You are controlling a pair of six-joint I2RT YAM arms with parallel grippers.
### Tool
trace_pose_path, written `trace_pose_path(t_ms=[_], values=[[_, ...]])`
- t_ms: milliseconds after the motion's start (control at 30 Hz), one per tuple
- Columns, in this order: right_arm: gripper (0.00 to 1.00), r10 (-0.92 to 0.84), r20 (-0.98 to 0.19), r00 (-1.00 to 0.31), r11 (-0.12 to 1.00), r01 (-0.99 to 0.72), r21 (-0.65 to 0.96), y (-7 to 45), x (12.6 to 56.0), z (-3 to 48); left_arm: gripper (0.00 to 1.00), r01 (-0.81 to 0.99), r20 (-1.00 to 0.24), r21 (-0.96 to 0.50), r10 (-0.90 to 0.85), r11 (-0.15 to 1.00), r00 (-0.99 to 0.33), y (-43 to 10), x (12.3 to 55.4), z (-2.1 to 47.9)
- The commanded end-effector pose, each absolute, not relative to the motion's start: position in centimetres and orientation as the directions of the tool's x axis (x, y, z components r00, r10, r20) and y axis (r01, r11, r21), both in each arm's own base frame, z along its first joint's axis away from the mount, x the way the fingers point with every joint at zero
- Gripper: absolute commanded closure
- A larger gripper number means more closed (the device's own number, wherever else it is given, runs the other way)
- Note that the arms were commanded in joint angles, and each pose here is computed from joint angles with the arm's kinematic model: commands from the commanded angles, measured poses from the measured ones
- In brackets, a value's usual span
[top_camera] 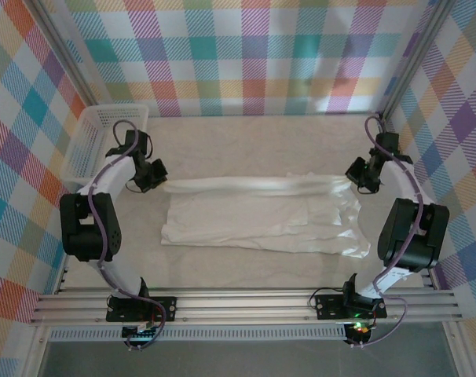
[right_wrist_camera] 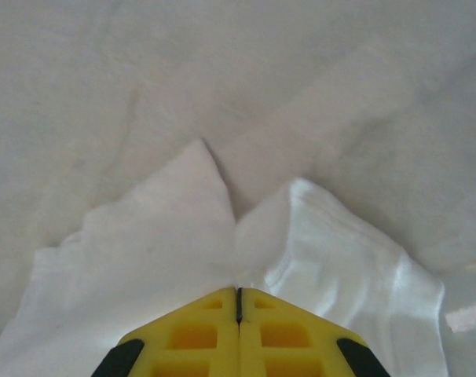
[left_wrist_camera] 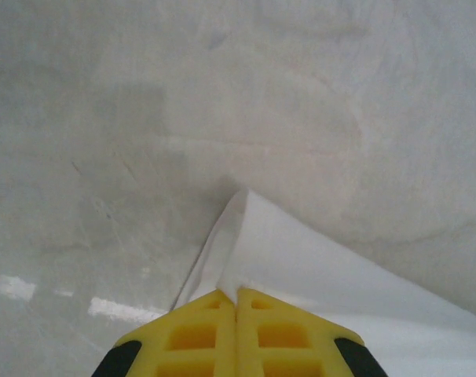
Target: Fold the inside-out t-shirt
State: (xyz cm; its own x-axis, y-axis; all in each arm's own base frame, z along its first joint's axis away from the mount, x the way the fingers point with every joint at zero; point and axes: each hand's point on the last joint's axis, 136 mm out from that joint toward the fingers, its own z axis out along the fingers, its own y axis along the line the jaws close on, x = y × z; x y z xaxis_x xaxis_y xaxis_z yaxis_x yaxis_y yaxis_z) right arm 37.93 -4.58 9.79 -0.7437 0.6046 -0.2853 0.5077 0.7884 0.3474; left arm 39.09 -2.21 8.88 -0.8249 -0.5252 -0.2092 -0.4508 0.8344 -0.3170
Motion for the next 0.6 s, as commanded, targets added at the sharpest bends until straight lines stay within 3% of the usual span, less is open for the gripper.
trace_pose_path(t_ms=[0, 100, 200, 300, 467, 567], values=[[1.00, 0.654, -0.195, -0.731, 0.751, 0.599, 0.277, -5.3, 35.7, 5.2, 1.00, -0.481, -0.130, -0.308, -0.537, 0.821, -0.833, -2.6, 37.2, 5.6], [0.95, 0.663, -0.152, -0.733, 0.744, 0.622, 0.245, -5.3, 34.6, 3.8, 0.98, -0.491, -0.103, -0.285, -0.536, 0.823, -0.838, -2.9, 36.1, 4.1], [0.69, 0.654, -0.184, -0.733, 0.752, 0.606, 0.260, -5.3, 35.0, 5.4, 0.72, -0.484, -0.125, -0.296, -0.535, 0.824, -0.835, -3.0, 36.4, 4.8], [0.63, 0.637, -0.251, -0.729, 0.768, 0.570, 0.294, -5.2, 36.1, 8.6, 0.54, -0.465, -0.161, -0.309, -0.527, 0.830, -0.835, -3.0, 36.9, 6.5], [0.50, 0.508, -0.387, -0.769, 0.857, 0.409, 0.314, -2.7, 39.0, 11.9, 0.47, -0.416, -0.220, -0.331, -0.498, 0.847, -0.839, -4.0, 36.7, 10.0], [0.45, 0.447, -0.383, -0.809, 0.892, 0.371, 0.258, -1.5, 41.2, 11.0, 0.44, -0.362, -0.263, -0.359, -0.465, 0.860, -0.845, -5.7, 36.3, 12.3]])
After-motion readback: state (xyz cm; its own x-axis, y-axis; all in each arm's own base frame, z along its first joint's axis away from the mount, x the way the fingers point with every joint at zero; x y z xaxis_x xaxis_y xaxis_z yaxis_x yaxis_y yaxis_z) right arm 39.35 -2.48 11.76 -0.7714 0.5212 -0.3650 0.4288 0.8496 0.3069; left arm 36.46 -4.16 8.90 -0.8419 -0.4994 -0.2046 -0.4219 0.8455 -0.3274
